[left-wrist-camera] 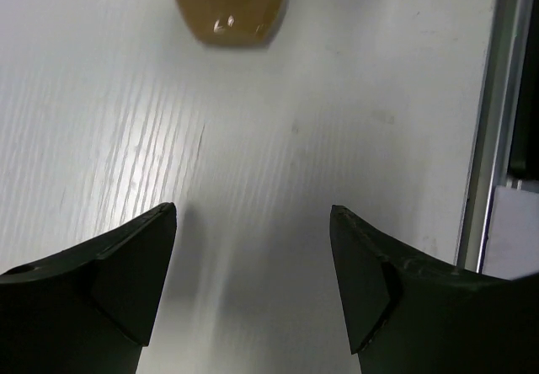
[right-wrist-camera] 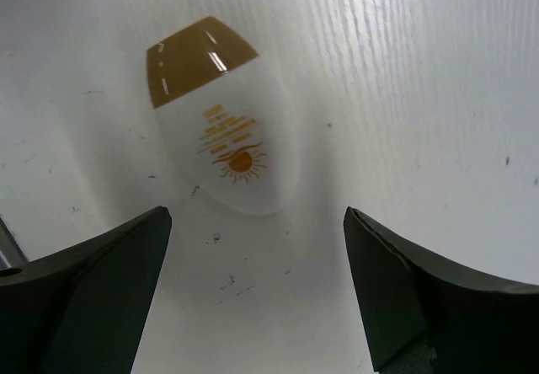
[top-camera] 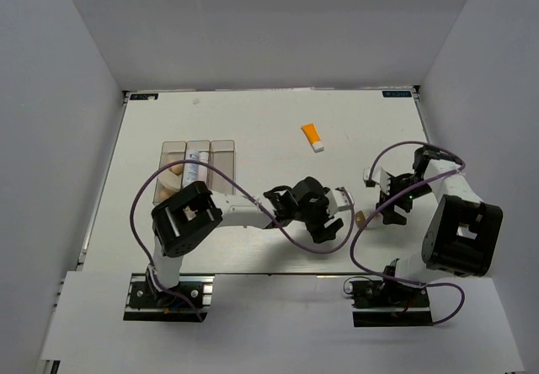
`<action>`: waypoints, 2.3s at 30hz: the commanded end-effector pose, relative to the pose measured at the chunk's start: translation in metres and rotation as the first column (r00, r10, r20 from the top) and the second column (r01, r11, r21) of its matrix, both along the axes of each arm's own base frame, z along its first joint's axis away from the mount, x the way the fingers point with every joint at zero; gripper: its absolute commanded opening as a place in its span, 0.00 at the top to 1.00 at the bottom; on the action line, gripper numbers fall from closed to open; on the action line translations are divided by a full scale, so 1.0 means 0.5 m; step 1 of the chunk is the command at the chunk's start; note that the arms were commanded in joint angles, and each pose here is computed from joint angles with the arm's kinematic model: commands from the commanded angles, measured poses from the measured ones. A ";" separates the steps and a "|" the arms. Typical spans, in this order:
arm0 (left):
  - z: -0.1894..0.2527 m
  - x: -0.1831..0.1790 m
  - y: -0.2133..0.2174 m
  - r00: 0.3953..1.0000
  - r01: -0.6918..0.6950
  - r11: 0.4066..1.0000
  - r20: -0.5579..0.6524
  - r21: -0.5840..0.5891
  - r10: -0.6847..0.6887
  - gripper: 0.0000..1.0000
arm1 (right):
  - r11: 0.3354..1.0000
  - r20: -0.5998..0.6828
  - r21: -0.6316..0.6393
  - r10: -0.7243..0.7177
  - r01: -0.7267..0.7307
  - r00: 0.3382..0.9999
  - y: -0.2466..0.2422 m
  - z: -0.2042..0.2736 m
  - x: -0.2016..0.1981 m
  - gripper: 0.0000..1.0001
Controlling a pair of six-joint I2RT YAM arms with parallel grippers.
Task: Organize the makeup
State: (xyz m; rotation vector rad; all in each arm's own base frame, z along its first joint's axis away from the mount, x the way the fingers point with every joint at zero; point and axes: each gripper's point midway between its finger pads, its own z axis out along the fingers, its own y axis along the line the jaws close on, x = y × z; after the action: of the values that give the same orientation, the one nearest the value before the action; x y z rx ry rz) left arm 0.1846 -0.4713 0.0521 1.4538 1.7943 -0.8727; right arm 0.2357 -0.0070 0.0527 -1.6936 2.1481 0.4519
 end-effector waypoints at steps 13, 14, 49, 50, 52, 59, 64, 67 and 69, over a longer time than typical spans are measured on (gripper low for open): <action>0.379 0.080 0.217 0.818 -0.544 0.789 0.026 -0.285 0.574 0.15 | 0.924 0.075 0.011 0.379 -0.381 0.922 0.046 -0.040 0.001 0.11; 0.392 0.091 0.245 0.781 -0.597 0.757 0.024 -0.264 0.624 0.14 | 0.925 0.080 0.009 0.379 -0.381 0.922 0.049 -0.043 0.003 0.11; 0.587 0.065 0.525 0.444 -0.830 0.300 -0.230 -0.470 0.866 0.02 | 0.844 0.058 0.447 0.302 -0.295 0.951 0.519 0.154 0.061 0.98; 0.591 0.064 0.529 0.443 -0.828 0.296 -0.234 -0.476 0.865 0.03 | 0.826 0.037 0.499 0.282 -0.262 0.959 0.551 0.176 0.070 0.98; 0.595 0.065 0.533 0.439 -0.827 0.288 -0.235 -0.483 0.867 0.03 | 0.789 -0.046 0.597 0.211 -0.142 0.976 0.634 0.218 0.102 0.97; 0.621 0.060 0.545 0.444 -0.805 0.264 -0.245 -0.531 0.862 0.02 | 0.641 -0.229 0.763 0.151 0.081 0.962 0.857 0.296 0.167 0.96; 0.629 0.061 0.544 0.447 -0.802 0.269 -0.237 -0.534 0.863 0.02 | 0.559 -0.283 0.820 0.220 0.117 0.933 0.970 0.337 0.188 0.94; 0.628 0.061 0.542 0.449 -0.802 0.277 -0.229 -0.529 0.864 0.02 | 0.533 -0.241 0.843 0.248 0.076 0.938 1.021 0.366 0.184 0.92; 0.626 0.060 0.542 0.449 -0.805 0.280 -0.228 -0.524 0.864 0.02 | 0.542 -0.248 0.836 0.240 0.082 0.938 1.046 0.339 0.183 0.87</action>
State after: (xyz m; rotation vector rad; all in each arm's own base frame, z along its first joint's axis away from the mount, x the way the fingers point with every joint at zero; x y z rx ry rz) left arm 0.2163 -0.2026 0.3540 0.0119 1.6691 -0.6071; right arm 0.3367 0.4939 0.1776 -1.1608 1.6771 1.5536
